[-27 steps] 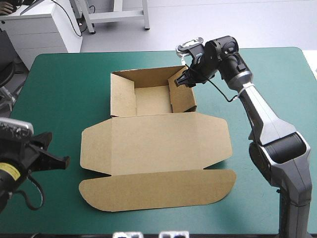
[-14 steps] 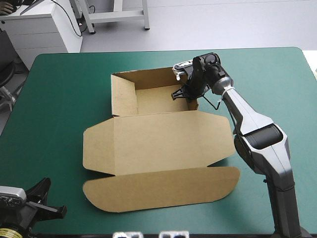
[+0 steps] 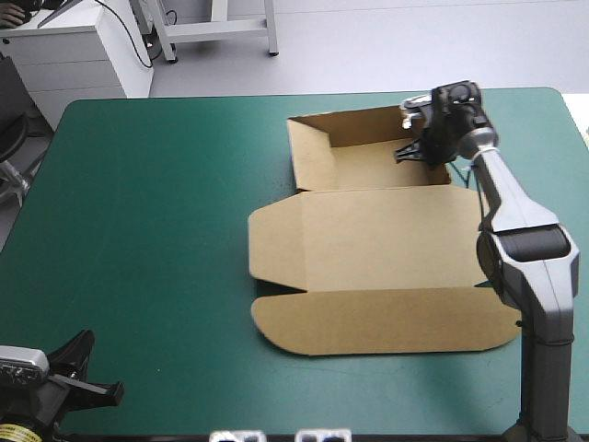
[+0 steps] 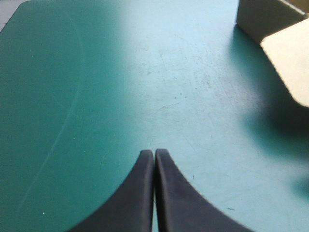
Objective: Fold the box
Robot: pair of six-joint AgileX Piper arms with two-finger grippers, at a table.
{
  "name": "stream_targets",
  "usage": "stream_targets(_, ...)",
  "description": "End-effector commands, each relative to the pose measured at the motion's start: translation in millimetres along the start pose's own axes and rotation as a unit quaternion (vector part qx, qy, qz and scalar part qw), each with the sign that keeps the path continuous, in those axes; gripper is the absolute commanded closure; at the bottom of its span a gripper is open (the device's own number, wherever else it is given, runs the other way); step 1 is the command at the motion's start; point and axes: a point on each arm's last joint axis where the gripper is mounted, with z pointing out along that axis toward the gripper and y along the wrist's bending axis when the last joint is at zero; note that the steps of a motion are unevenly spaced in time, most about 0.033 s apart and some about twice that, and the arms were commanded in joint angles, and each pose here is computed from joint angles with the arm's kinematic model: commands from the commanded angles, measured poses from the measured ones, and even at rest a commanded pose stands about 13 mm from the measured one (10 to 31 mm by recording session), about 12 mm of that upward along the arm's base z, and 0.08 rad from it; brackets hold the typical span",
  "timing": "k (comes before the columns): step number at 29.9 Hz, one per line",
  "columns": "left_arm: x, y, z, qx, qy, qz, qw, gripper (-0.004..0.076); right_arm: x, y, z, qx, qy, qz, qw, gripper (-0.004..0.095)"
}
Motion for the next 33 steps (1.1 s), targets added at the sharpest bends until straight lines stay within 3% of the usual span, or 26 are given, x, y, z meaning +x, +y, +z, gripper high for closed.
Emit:
stream_targets(1, -13, -1, -3, 0.006, -0.043, 0.000, 0.999, 0.0732, 11, -92, -35, 0.102, -0.017, 0.027, 0.994, 0.0928)
stream_targets(10, -13, -1, -3, 0.006, -0.043, 0.000, 0.999, 0.0732, 90, -256, -38, 0.155, 0.019, 0.192, 0.969, 0.0928)
stream_targets(13, -13, -1, -3, 0.006, -0.043, 0.000, 0.999, 0.0732, 107, -277, -39, 0.126, 0.010, 0.224, 0.966, 0.0928)
stream_targets(19, -13, -1, -3, 0.006, -0.043, 0.000, 0.999, 0.0732, 104, -272, -38, 0.080, -0.001, 0.192, 0.978, 0.0918)
stream_targets(21, -13, -1, -3, 0.006, -0.043, 0.000, 0.999, 0.0732, 101, -268, -37, 0.078, 0.000, 0.176, 0.981, 0.0859)
stream_targets(26, -13, -1, -3, 0.006, -0.043, 0.000, 0.999, 0.0732, 101, -267, -37, 0.077, -0.001, 0.171, 0.982, 0.0437)
stream_targets(28, -13, -1, -3, 0.006, -0.043, 0.000, 0.999, 0.0732, 101, -268, -37, 0.079, 0.000, 0.170, 0.982, 0.0331)
stream_targets(33, -13, -1, -3, 0.006, -0.043, 0.000, 0.999, 0.0732, 98, -275, -52, 0.119, -0.012, 0.186, 0.975, 0.0301)
